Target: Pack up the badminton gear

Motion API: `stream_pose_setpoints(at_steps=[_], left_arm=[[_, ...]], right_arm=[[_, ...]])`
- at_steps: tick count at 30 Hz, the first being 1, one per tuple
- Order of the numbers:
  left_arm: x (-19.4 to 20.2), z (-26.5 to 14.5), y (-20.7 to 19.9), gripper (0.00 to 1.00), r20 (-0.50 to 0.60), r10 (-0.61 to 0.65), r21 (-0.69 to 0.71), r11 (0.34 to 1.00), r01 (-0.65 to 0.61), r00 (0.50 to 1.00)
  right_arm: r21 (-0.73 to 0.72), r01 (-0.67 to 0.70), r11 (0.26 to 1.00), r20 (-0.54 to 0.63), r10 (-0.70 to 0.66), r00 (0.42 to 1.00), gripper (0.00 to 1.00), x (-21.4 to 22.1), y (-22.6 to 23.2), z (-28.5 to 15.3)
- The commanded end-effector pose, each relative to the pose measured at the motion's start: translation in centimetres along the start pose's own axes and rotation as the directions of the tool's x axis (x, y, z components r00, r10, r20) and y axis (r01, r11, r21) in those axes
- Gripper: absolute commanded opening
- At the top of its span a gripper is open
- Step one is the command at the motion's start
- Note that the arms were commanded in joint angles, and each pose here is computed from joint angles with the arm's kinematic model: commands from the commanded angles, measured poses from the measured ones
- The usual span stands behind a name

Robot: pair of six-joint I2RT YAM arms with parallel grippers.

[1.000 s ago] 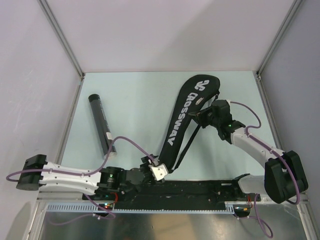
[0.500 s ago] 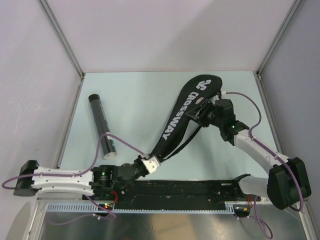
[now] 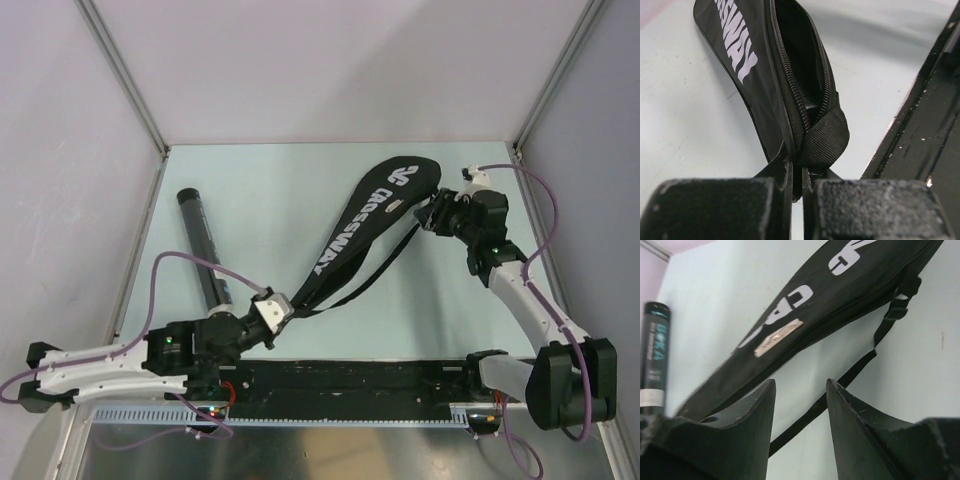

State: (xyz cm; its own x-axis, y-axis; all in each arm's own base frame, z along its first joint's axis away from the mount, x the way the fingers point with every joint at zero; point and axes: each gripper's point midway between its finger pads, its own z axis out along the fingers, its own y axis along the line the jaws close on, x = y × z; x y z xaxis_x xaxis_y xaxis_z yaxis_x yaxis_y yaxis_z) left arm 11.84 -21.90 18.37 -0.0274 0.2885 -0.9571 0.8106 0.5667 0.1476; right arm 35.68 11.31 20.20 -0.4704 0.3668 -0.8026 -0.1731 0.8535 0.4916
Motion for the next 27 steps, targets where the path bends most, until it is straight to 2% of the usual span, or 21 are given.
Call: stream_pose_setpoints(at_steps=[1,3,5,8,12,19,23,25,27], left_arm=[[-4.0,-2.0,0.0,0.0,0.068,-0.132,0.05,0.99,0.129,0.989],[-4.3,-2.6,0.4,0.0,0.065,-0.143,0.039,0.989,0.141,0.988],[-4.6,-3.1,0.8,0.0,0.064,-0.157,0.029,0.987,0.155,0.986],[-5.0,-3.5,1.2,0.0,0.069,-0.18,0.015,0.984,0.18,0.981],[-4.9,-3.5,1.3,0.0,0.069,-0.199,0.01,0.98,0.199,0.978],[-4.7,-3.2,1.1,0.0,0.054,-0.211,0.007,0.978,0.211,0.976],[-4.9,-3.4,1.4,0.0,0.065,-0.221,-0.004,0.975,0.222,0.973],[-4.8,-3.4,1.6,0.0,0.068,-0.221,-0.017,0.975,0.223,0.973],[-4.5,-3.4,2.1,0.0,0.068,-0.212,-0.043,0.976,0.215,0.975]], right_arm=[[-0.004,0.256,0.967,0.053,-0.256,0.965,0.49,-1.8,-1.0,1.6],[0.065,0.212,0.975,0.051,-0.215,0.975,0.48,-1.9,-2.6,2.3],[0.06,0.127,0.99,0.029,-0.129,0.991,0.49,-1.2,-3.0,2.9],[0.033,-0.043,0.999,-0.063,0.045,0.997,0.56,1.6,-2.6,3.9],[0.031,-0.234,0.972,-0.165,0.236,0.958,0.64,6.0,-2.2,5.3],[-0.041,-0.37,0.928,-0.193,0.356,0.914,0.71,9.6,0.1,7.5],[0.034,-0.411,0.911,-0.226,0.408,0.885,0.67,12.0,0.0,7.6],[0.055,-0.428,0.902,-0.226,0.429,0.875,0.58,12.7,-0.2,7.2],[0.046,-0.443,0.895,-0.215,0.442,0.871,0.34,12.3,-0.2,6.4]])
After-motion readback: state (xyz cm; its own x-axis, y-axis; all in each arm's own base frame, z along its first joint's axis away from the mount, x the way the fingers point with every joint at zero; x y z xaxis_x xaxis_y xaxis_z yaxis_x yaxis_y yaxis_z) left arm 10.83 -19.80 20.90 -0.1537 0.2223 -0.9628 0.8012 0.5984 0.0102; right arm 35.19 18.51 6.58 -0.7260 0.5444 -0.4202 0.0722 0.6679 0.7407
